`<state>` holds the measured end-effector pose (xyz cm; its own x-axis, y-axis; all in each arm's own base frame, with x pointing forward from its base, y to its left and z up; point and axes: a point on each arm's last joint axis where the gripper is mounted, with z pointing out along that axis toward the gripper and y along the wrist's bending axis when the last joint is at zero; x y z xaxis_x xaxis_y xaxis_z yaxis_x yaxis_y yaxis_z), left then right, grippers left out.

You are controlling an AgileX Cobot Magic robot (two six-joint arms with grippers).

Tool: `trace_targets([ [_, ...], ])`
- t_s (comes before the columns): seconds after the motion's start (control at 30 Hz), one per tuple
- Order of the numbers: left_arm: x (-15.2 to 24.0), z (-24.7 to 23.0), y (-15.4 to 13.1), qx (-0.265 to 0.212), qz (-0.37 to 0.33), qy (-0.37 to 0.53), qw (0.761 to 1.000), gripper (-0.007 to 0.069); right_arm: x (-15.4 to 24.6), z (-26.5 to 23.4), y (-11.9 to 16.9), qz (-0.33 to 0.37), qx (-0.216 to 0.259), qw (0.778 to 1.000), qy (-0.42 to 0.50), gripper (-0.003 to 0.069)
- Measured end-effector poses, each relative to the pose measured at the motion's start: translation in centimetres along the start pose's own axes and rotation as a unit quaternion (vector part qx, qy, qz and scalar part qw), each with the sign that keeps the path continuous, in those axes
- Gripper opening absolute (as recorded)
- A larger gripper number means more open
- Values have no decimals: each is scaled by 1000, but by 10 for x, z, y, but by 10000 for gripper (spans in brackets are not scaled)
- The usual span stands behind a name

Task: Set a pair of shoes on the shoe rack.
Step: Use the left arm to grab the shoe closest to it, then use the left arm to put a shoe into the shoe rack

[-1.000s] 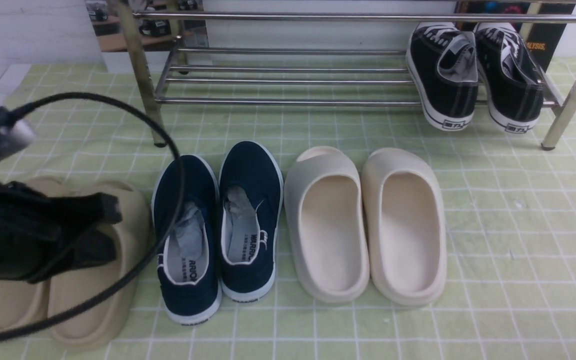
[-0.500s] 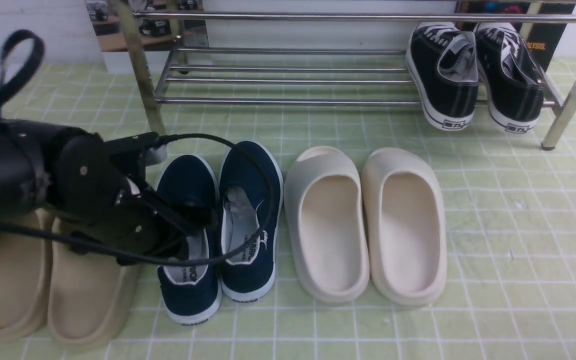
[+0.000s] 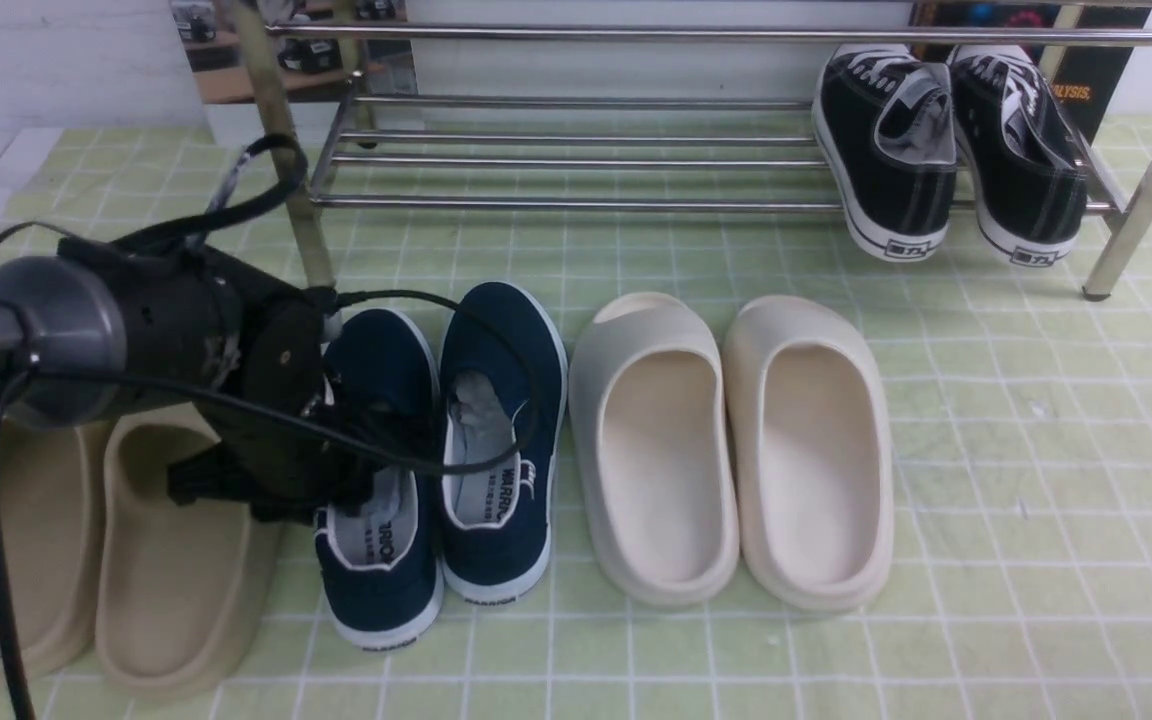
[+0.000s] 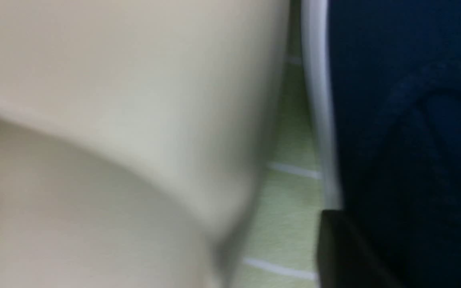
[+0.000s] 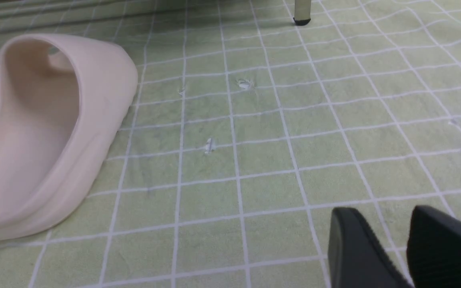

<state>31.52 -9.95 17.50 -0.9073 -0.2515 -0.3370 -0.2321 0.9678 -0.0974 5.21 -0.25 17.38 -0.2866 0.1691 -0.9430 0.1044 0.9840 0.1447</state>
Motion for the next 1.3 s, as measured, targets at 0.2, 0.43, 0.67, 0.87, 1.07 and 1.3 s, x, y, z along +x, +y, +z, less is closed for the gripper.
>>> trace_targets([
  [0.2,-5,-28,4,-7,11,-21,1000,0,0,0,0,0,0,1000,0,239],
  [0.43,-36,-89,-6,7,51,-70,996,0,0,0,0,0,0,1000,0,239],
  [0.67,-84,-90,-37,15,86,-77,993,0,0,0,0,0,0,1000,0,239],
  [0.87,-140,-63,-67,11,95,-59,994,0,0,0,0,0,0,1000,0,239],
  [1.07,-182,-42,-66,36,80,-40,995,0,0,0,0,0,0,1000,0,239],
  [1.3,-213,-26,-66,73,72,-76,992,0,0,0,0,0,0,1000,0,239],
])
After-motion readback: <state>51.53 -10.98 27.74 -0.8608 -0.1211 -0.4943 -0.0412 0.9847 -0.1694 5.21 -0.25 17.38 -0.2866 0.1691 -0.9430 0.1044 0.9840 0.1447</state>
